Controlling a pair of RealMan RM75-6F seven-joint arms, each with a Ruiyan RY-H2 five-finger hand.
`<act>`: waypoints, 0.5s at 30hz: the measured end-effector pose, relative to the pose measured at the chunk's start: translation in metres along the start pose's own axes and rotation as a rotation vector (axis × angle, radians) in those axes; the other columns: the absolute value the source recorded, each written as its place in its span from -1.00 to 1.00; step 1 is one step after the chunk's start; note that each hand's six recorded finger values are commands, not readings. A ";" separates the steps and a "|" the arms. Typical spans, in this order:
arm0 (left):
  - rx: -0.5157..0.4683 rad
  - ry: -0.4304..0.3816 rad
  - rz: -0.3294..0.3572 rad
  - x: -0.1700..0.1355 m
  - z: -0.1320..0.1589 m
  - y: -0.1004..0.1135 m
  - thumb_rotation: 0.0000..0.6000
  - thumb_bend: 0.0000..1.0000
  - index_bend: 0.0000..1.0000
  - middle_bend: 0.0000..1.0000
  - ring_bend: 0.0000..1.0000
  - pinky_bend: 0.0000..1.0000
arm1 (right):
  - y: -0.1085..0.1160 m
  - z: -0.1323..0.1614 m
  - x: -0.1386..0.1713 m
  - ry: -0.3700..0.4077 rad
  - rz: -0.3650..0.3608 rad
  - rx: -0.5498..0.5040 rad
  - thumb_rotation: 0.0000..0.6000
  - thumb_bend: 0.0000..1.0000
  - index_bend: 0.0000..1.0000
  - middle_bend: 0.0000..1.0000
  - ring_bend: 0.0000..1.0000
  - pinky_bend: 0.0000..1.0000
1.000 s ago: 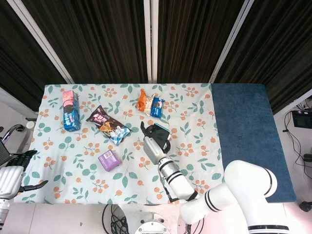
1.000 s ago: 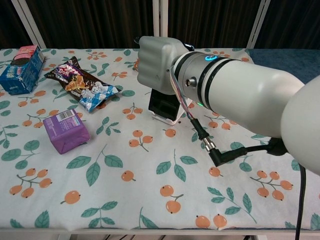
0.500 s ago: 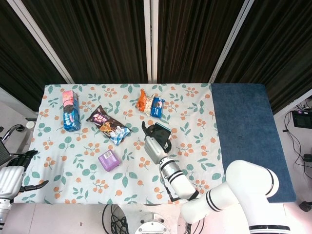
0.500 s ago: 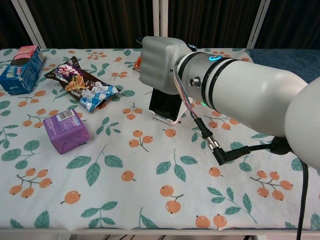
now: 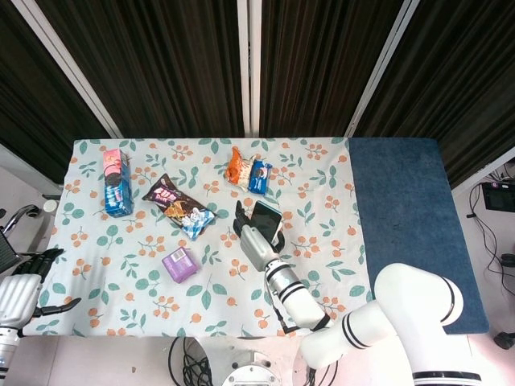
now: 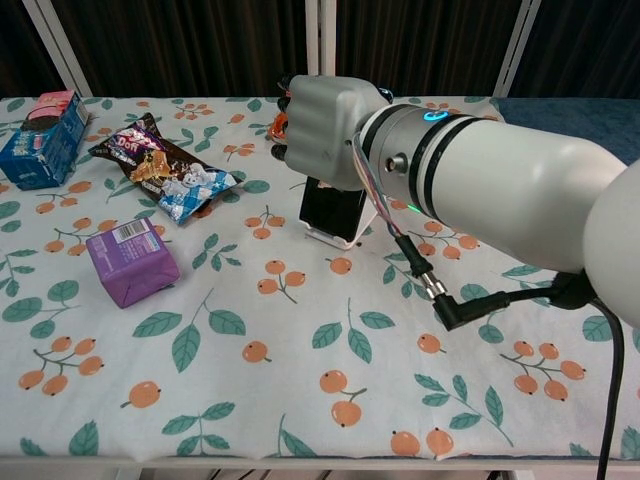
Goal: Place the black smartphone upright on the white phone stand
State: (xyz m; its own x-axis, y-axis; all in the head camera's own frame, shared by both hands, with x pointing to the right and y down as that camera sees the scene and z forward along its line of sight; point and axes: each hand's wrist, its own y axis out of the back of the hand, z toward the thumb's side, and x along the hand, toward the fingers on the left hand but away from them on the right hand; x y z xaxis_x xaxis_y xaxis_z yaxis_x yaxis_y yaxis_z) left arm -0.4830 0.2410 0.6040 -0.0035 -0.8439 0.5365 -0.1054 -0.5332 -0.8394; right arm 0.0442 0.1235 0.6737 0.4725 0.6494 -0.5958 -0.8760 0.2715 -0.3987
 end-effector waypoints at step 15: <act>0.001 -0.002 -0.001 0.000 0.000 0.001 0.21 -0.88 -0.78 -0.80 -0.73 -0.55 | 0.009 -0.012 0.015 -0.015 -0.047 -0.051 1.00 -0.92 -1.00 -1.00 -1.00 -1.00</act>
State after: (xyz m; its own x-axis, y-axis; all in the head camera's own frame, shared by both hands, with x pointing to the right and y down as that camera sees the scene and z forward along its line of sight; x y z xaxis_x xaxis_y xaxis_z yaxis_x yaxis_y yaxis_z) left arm -0.4826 0.2405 0.6036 -0.0012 -0.8434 0.5374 -0.1046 -0.5343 -0.8388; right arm 0.0449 0.1273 0.6527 0.5109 0.6477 -0.5652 -0.8467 0.2656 -0.4610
